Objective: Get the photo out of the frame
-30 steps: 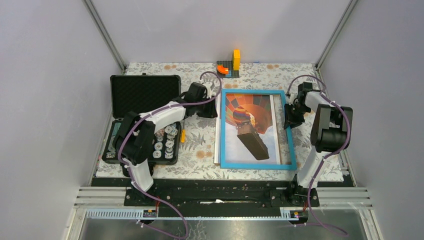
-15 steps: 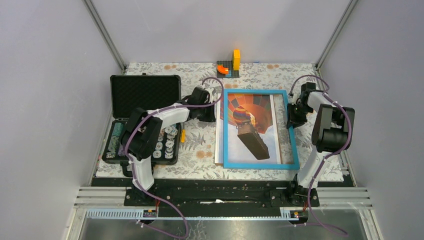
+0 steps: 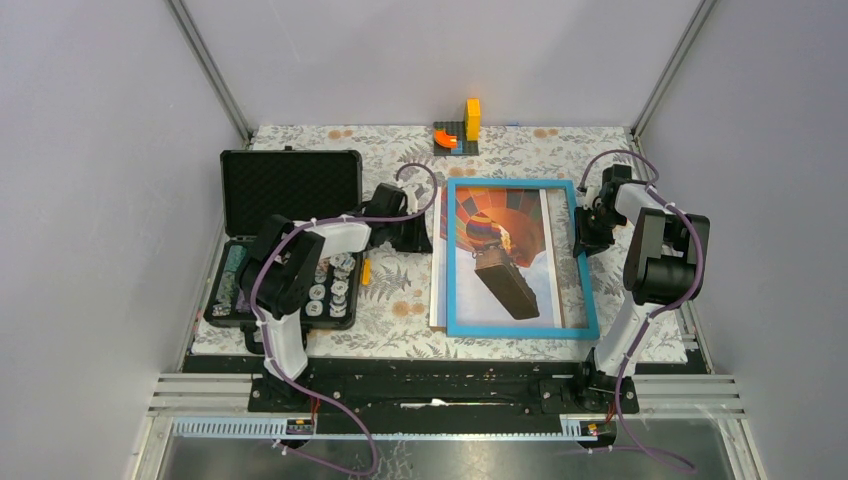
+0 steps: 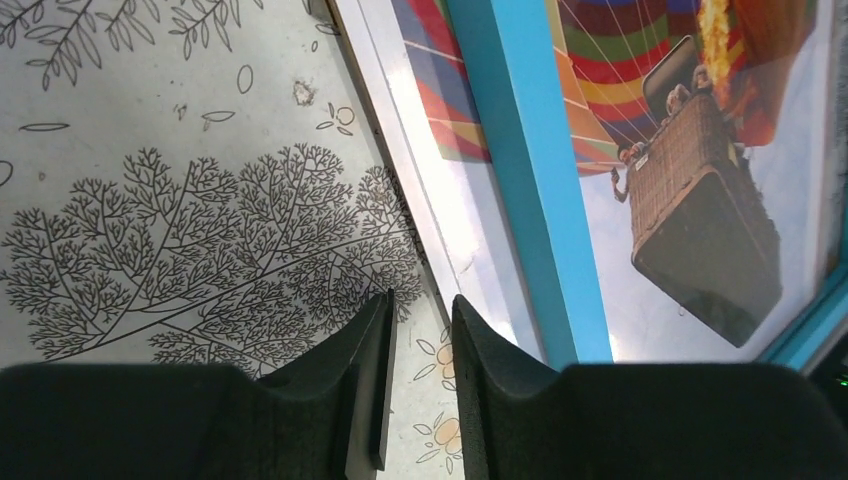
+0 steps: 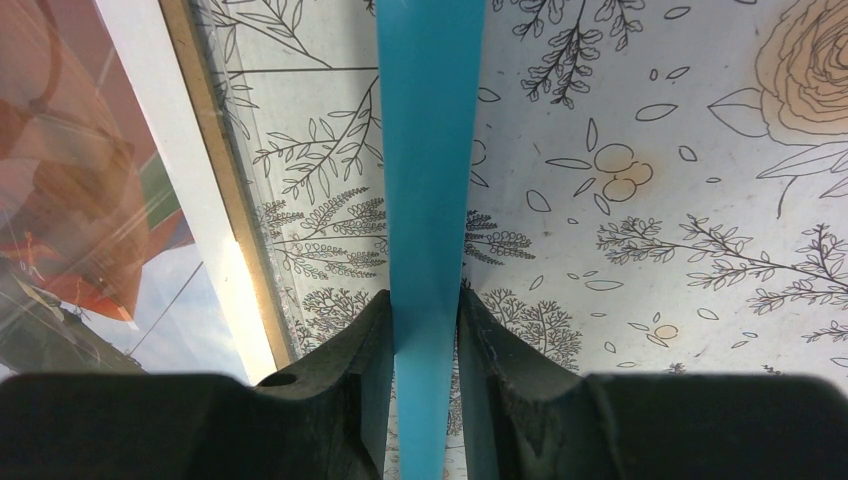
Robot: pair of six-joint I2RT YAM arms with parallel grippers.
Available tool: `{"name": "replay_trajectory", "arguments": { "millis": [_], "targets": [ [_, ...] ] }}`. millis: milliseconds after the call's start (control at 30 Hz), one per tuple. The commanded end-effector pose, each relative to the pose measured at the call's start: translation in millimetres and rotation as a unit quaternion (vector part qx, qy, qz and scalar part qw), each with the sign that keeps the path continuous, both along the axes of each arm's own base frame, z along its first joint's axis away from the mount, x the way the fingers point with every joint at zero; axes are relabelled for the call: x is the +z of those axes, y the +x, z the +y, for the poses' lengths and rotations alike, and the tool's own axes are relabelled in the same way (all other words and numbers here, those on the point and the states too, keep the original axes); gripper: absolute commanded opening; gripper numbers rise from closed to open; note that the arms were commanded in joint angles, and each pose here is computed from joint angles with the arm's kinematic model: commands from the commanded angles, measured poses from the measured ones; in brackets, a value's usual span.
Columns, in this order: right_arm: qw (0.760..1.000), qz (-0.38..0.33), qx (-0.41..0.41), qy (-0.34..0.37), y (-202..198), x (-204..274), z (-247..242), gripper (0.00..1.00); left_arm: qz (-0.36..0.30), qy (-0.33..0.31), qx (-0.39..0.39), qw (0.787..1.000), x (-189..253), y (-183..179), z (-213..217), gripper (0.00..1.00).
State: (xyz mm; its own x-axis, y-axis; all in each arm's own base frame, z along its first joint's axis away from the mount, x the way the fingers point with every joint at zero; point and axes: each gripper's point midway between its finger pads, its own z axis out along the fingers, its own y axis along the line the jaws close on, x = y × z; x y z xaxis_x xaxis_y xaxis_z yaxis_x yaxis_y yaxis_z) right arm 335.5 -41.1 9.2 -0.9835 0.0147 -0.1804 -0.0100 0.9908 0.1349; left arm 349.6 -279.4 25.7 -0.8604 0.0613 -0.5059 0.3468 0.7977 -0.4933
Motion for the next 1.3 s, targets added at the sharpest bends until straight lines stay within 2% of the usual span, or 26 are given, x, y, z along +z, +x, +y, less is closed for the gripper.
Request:
{"name": "replay_trajectory", "arguments": {
  "millis": [0,333,533,833,1067,1200,1267],
  "targets": [
    [1.000,-0.003,-0.004,-0.019,1.0,-9.6,-12.7,0.00,0.020,-0.053,-0.015,0.998,4.4,-13.9,-2.2,0.32],
    [1.000,-0.002,-0.004,-0.020,-0.1,-10.0,-12.8,0.00,0.071,-0.087,-0.021,0.993,-12.3,-24.0,-8.2,0.28],
    [1.000,-0.003,-0.004,-0.018,1.1,-9.8,-12.4,0.00,0.089,-0.087,-0.014,0.992,-22.6,-25.7,-7.2,0.28],
    [1.000,-0.002,-0.004,-0.016,0.2,-10.2,-11.5,0.00,0.090,-0.070,0.005,0.993,-27.8,-19.8,-1.4,0.20],
    [1.000,0.000,-0.004,-0.013,-1.0,-12.6,-10.4,0.00,0.068,-0.015,0.013,0.997,-35.6,-12.5,3.9,0.08],
    [1.000,0.000,-0.004,-0.013,-0.5,-12.7,-10.7,0.00,0.040,0.049,0.010,0.998,-39.7,-13.8,6.5,0.00],
    [1.000,0.000,-0.004,-0.018,-0.5,-12.2,-12.2,0.00,0.026,0.085,0.012,0.996,-41.9,-12.6,12.4,0.00]
  ]
}}
